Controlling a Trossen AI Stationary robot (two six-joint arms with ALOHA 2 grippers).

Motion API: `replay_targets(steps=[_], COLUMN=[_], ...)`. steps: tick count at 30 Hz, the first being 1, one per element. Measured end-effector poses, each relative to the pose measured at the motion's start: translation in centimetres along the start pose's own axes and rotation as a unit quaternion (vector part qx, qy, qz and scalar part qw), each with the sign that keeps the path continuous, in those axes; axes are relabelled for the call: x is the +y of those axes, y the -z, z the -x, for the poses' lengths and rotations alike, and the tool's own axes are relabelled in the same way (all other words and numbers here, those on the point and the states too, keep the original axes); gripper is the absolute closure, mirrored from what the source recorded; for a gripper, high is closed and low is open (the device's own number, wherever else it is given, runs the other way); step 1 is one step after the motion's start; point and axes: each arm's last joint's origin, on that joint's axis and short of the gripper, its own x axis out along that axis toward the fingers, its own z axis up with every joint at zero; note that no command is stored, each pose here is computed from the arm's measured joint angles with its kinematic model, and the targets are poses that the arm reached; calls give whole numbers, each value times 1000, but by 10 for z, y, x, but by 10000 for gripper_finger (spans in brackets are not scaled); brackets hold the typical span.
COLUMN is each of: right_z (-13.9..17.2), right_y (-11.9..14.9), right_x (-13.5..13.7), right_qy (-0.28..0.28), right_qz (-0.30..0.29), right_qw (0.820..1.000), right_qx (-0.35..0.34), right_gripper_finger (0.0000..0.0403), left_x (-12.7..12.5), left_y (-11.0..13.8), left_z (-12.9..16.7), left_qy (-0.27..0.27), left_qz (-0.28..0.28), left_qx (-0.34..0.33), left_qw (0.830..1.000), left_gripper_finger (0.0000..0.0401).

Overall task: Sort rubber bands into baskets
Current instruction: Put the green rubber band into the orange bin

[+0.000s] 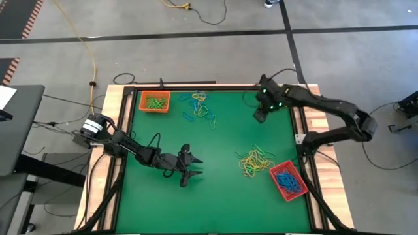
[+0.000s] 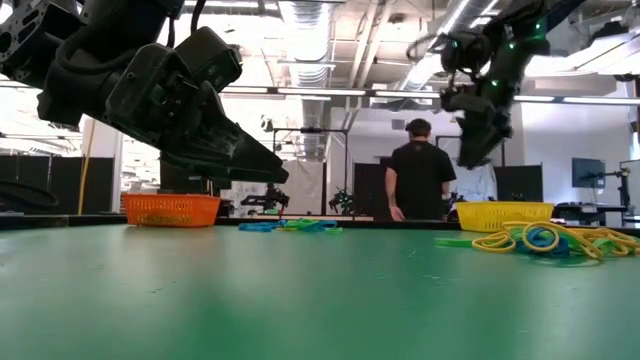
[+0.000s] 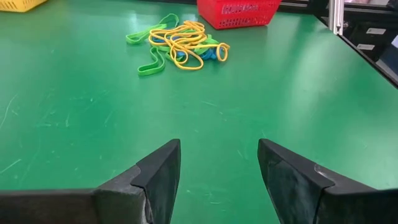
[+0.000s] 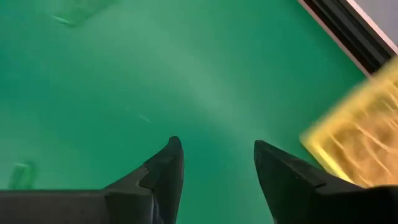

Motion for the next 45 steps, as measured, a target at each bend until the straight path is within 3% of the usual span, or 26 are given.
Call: replay_targets(steps=[7, 14, 19, 25, 30, 34, 45], right_z=[5, 10, -6, -49, -93, -118, -139], right_y=[-8, -1, 5, 3, -5, -15, -33], right_x=[54, 105, 139, 171, 177, 171, 156], right_qy=[-67, -127, -109, -100, -97, -82, -59], right_qz=[66, 132, 163, 173, 158, 127, 110], right_qw=[992, 976, 971, 966, 965, 972, 974], right_qx=[-82, -120, -136, -162, -183, -181, -187], right_gripper_finger=[182, 182, 182, 182, 182, 182, 182], left_x=[0, 0, 0, 2, 5, 11, 24], left_y=[0, 0, 0, 2, 3, 7, -24], left_z=[0, 0, 0, 0, 0, 3, 49], left_qy=[-1, -2, -6, -28, -70, -156, -300], left_qz=[0, 0, -4, -7, -4, -8, -27], left_qx=[0, -1, 0, 6, 4, 19, 30], left_qw=[1000, 1000, 1000, 1000, 998, 987, 953], left_gripper_finger=[198, 198, 198, 198, 198, 198, 198])
